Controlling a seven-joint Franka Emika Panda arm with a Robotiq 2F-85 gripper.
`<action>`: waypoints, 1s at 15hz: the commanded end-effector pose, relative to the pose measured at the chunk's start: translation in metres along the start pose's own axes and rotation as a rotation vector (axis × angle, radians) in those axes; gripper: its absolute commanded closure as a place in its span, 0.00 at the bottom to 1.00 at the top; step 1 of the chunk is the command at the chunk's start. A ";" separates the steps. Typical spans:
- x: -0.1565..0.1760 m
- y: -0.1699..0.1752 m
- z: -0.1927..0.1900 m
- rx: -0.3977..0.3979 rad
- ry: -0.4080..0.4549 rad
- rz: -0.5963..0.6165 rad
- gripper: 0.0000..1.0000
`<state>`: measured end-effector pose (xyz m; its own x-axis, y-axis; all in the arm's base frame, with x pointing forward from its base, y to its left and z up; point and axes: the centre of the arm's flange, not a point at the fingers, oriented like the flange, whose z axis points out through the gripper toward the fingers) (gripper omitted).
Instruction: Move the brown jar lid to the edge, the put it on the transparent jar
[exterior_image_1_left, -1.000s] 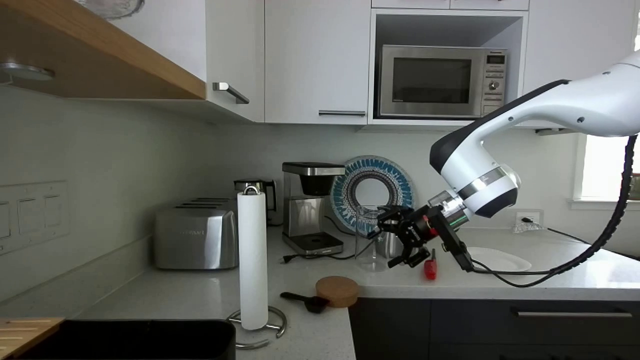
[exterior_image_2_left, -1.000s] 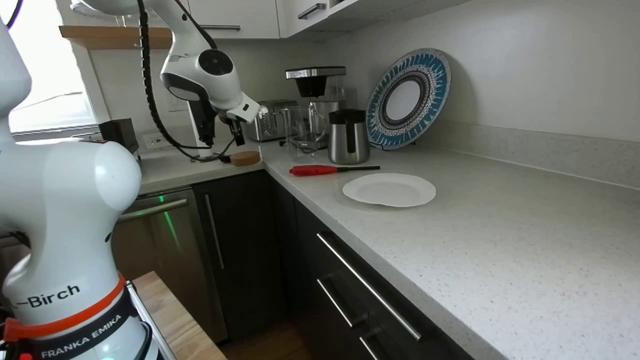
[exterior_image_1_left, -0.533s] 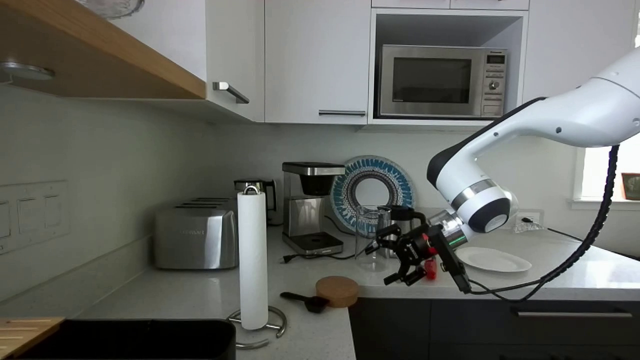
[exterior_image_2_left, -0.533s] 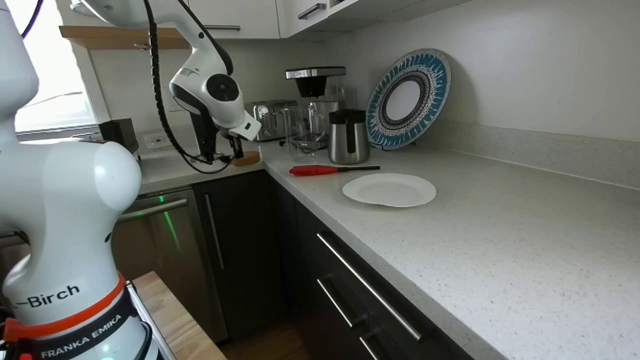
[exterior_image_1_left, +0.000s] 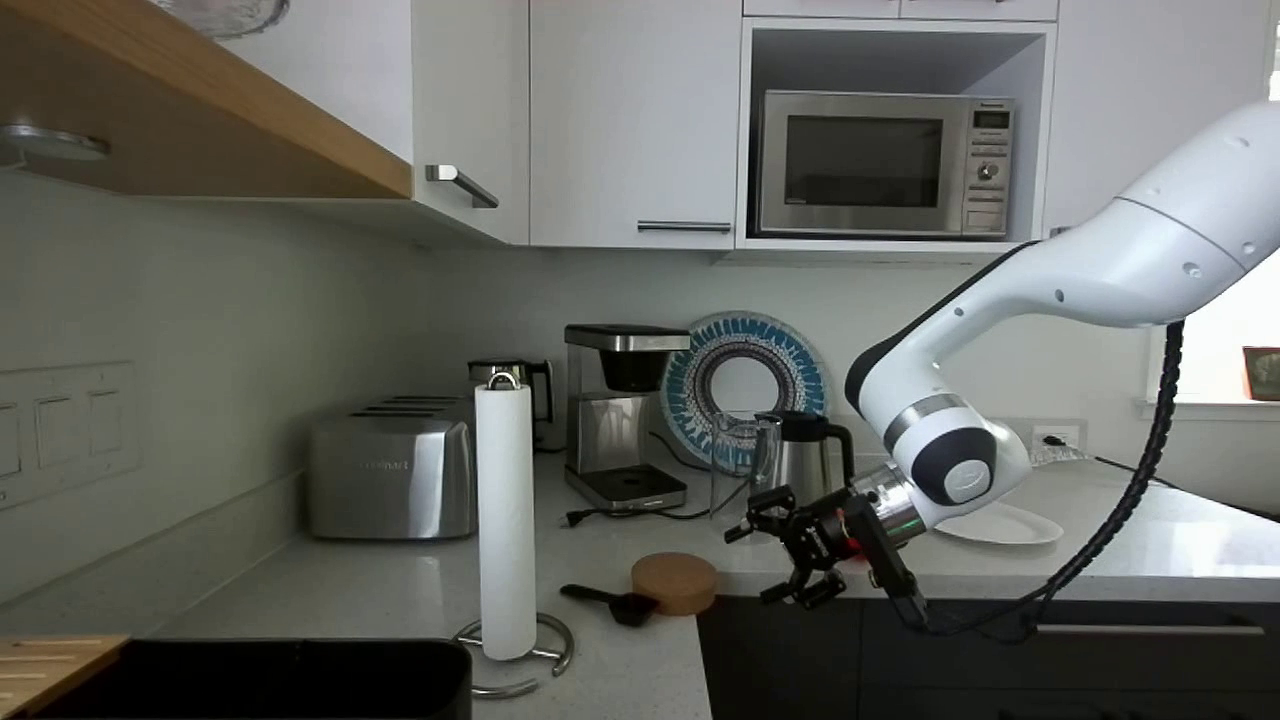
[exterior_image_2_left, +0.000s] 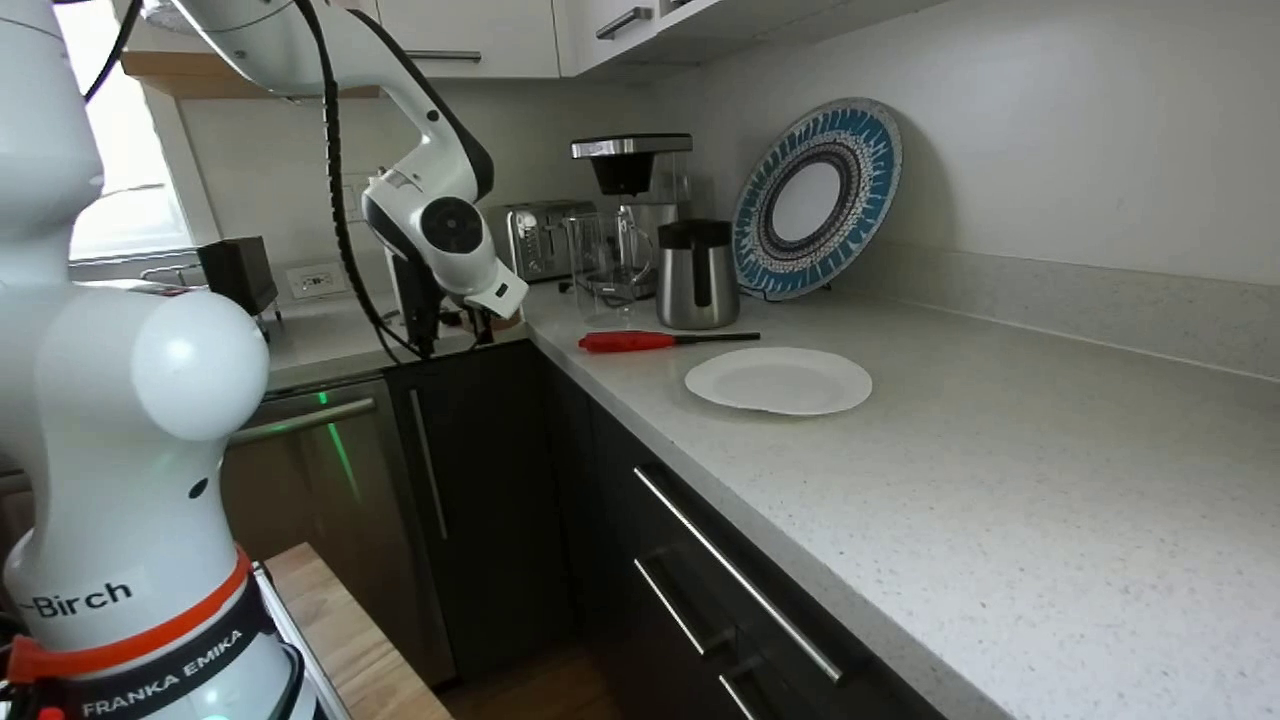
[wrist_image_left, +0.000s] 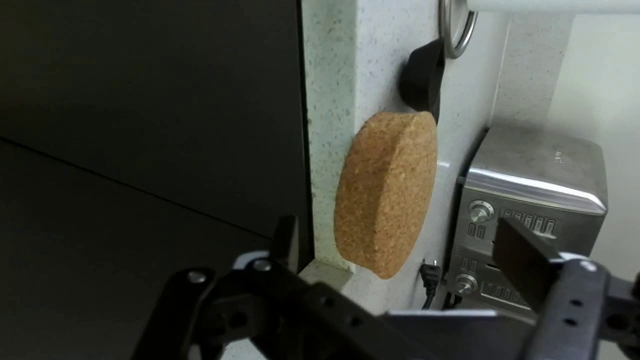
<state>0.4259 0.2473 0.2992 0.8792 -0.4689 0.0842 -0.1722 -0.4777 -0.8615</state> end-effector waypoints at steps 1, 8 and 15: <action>0.004 0.018 0.024 0.056 0.034 0.026 0.00; 0.006 0.023 0.043 0.144 0.047 0.032 0.00; 0.008 0.027 0.051 0.209 0.058 0.067 0.00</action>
<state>0.4487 0.2646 0.2613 0.8511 -0.5229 0.0474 -0.1440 -0.3193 -0.9367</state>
